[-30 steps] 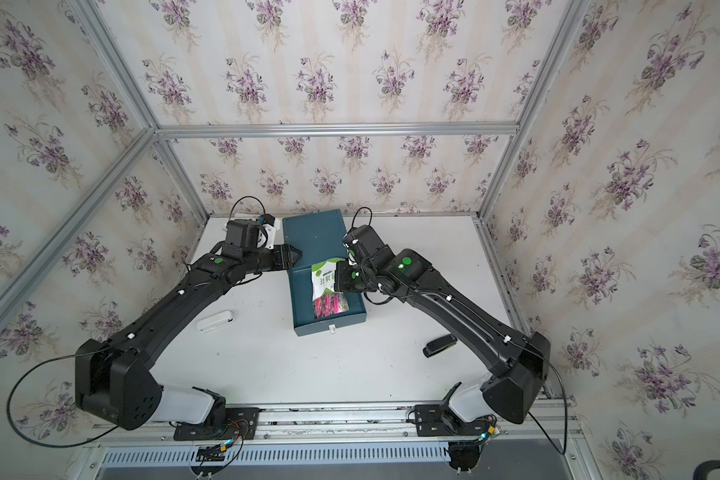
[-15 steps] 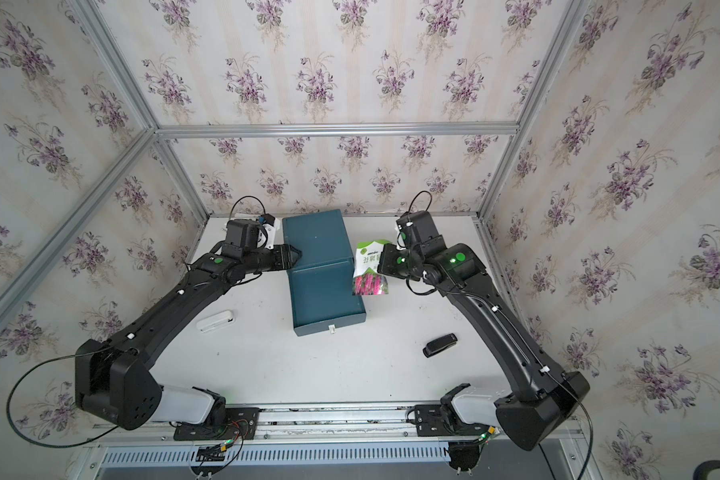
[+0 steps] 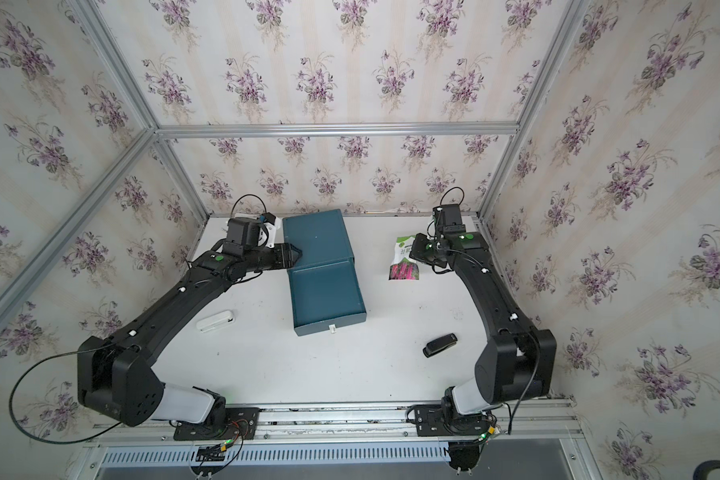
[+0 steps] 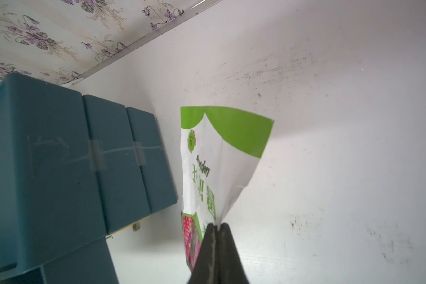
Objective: Take the seed bags out of the drawer
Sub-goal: Place the seed packet at the center of the board.
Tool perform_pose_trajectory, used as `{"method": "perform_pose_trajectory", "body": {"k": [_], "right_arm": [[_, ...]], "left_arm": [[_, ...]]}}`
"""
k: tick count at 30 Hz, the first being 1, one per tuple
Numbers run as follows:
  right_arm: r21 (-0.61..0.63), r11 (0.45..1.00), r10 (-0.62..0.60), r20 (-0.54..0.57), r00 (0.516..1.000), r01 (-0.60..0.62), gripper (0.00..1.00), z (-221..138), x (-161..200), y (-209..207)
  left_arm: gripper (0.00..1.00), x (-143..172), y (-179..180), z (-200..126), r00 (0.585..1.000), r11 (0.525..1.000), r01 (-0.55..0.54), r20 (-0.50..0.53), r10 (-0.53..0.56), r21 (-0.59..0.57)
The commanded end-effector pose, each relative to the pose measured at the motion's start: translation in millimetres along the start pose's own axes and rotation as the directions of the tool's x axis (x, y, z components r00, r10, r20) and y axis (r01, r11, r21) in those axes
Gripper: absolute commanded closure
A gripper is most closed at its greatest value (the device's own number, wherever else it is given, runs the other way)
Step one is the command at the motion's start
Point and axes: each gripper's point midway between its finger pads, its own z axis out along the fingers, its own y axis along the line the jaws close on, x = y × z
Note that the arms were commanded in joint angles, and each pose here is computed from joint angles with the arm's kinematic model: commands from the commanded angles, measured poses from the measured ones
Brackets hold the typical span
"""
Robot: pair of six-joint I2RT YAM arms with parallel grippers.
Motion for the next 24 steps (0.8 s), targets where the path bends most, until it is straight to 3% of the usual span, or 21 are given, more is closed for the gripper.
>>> {"method": "perform_pose_trajectory", "body": {"k": [1,13,24], "right_arm": [[-0.022,0.999,-0.027,0.058,0.998,0.029,1.00,25,-27,-5],[0.056,0.998,-0.034,-0.032,0.999,0.036,1.00,131,-53,-53],[0.155,0.987,-0.016,-0.124,0.992,0.036,1.00,177,-30,-90]], "left_arm": [[0.38,38,23,2,0.989,0.995,0.001,-0.145,-0.015,-0.097],[0.38,40,25,3,0.988,0.994,-0.002,-0.153,-0.015,-0.109],[0.38,37,25,2,0.988,0.993,-0.006,-0.152,-0.011,-0.116]]}}
